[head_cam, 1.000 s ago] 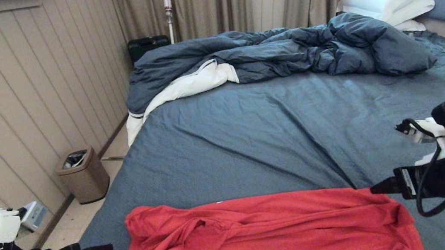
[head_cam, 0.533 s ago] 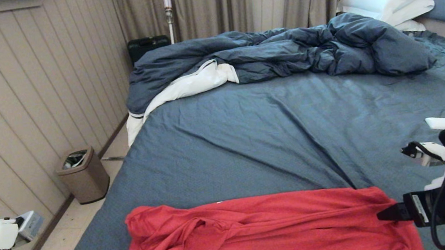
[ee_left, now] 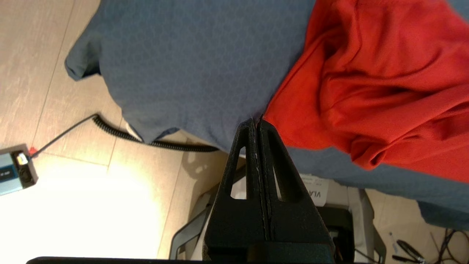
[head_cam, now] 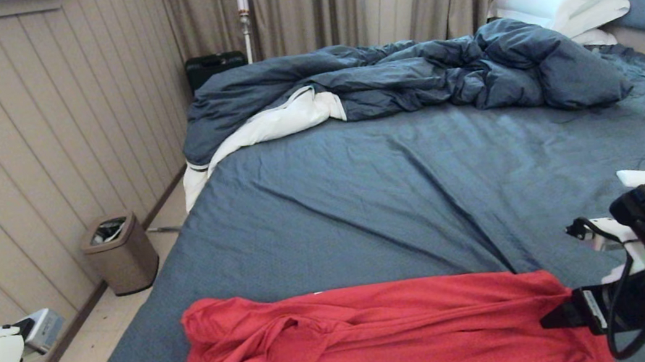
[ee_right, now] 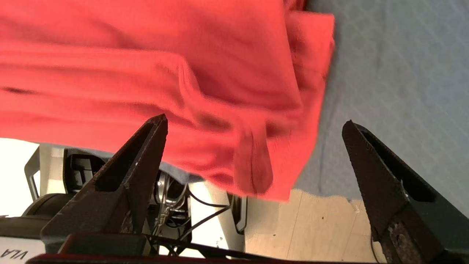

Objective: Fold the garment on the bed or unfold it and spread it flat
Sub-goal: Fold the red T-shirt

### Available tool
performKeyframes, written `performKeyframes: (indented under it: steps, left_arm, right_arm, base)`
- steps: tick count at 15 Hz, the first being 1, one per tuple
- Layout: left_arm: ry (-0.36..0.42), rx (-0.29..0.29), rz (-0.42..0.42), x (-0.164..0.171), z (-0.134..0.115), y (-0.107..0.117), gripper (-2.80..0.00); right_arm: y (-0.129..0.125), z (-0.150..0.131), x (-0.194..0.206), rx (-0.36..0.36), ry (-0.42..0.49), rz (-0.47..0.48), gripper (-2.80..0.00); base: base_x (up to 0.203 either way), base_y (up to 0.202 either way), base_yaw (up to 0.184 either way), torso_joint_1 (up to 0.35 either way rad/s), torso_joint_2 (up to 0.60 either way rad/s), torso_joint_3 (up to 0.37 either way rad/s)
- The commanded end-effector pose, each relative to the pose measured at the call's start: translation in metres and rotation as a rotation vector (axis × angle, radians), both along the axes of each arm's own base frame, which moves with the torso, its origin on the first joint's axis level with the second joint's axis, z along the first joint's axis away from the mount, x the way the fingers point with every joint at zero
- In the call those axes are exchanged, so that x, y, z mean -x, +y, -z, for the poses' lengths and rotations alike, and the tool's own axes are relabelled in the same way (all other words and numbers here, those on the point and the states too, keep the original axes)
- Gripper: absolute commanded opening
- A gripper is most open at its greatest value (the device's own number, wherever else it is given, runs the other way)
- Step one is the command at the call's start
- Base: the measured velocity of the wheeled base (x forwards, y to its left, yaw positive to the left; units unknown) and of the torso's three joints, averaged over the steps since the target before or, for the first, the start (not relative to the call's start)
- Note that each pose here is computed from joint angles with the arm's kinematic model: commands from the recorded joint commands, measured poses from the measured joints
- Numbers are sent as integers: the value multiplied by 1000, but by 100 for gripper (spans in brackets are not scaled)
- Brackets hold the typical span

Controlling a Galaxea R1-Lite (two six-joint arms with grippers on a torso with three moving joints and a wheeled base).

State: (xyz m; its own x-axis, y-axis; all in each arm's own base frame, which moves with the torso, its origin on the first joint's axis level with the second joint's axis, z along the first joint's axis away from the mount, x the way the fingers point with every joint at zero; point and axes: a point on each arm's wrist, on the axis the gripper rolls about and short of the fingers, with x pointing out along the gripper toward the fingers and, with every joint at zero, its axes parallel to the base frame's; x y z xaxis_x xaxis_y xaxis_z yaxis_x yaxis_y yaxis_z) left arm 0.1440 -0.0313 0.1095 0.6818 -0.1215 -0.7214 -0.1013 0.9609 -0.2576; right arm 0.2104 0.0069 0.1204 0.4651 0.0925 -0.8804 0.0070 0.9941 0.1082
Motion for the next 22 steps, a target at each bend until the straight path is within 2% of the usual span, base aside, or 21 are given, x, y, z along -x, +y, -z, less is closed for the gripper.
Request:
performKeyframes:
  steps: [1,6,12,13,22]
  left_arm:
    - [6,3,-1,0,1,0,-280]
    - [9,8,0,0,2,0,-280]
    - [20,16,9,0,3,-1,-280]
    - [23,17,12,0,4,-1,-280]
    - [39,17,28,2,7,-3,-280]
  right_arm:
    - [2,8,-8,-1,40,-11,0]
    - [20,17,-27,6,66,-70,0]
    - [23,36,-42,38,94,-61,0]
    - [23,35,-41,44,89,-56,-280]
    - [19,19,-41,46,29,-44,-280]
  base:
    - [0,0,0,0,0,0]
    - [0,0,0,0,0,0]
    - [0,0,0,0,0,0]
    - [0,0,0,0,0,0]
    - [0,0,0,0,0,0]
